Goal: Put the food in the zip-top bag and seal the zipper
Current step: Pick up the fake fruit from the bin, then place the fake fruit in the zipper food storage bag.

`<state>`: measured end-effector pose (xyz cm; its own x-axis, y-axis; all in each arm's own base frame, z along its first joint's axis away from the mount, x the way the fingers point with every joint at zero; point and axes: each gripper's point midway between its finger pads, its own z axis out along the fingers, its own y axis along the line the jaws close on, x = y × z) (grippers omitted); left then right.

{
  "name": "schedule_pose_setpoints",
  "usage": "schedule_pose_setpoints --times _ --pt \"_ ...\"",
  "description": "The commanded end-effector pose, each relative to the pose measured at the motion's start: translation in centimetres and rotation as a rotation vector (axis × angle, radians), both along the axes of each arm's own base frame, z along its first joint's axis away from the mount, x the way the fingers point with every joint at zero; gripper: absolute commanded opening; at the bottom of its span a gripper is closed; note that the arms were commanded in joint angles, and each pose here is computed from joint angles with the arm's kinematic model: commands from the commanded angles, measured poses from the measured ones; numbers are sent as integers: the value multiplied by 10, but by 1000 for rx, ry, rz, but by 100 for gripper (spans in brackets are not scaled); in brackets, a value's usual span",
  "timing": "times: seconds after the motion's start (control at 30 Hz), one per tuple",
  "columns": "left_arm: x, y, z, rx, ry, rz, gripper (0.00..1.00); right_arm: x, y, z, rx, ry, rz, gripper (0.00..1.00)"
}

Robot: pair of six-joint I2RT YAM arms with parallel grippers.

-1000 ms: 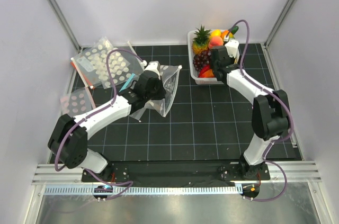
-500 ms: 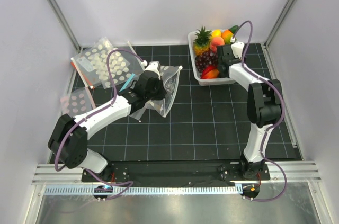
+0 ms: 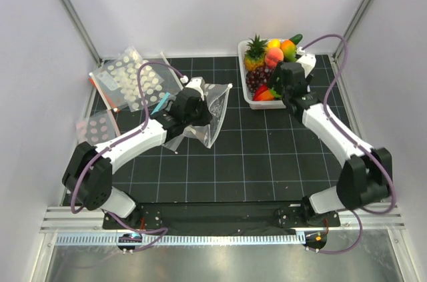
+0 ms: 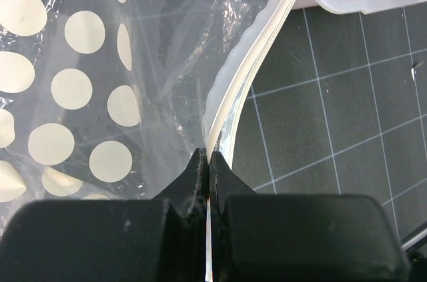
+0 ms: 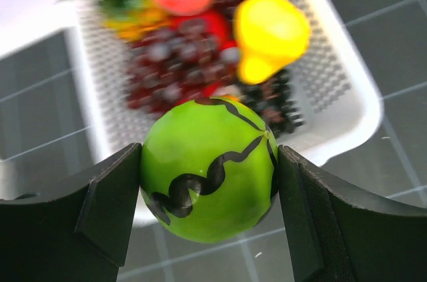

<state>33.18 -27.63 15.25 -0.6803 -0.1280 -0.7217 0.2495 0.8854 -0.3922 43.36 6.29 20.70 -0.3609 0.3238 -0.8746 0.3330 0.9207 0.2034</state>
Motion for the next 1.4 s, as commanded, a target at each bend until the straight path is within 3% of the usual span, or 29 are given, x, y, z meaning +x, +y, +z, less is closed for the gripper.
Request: schedule_pose_setpoints --times 0.0,0.2,0.53,0.8,1.17,1.37 --pt "5 -12 22 -48 -34 -33 0 -21 39 41 129 -160 130 40" --pt "1 -16 23 -53 -22 -64 0 -85 113 48 283 -295 473 39" --pt "-23 -26 35 -130 24 -154 0 -121 194 52 440 -353 826 34" --pt "-57 -35 74 -287 4 -281 0 -131 207 56 433 -379 875 34" --pt "-72 -26 110 -402 -104 -284 0 -131 209 48 413 -389 841 34" --pt "-74 -21 115 -403 -122 -274 0 -131 212 47 430 -381 848 41"
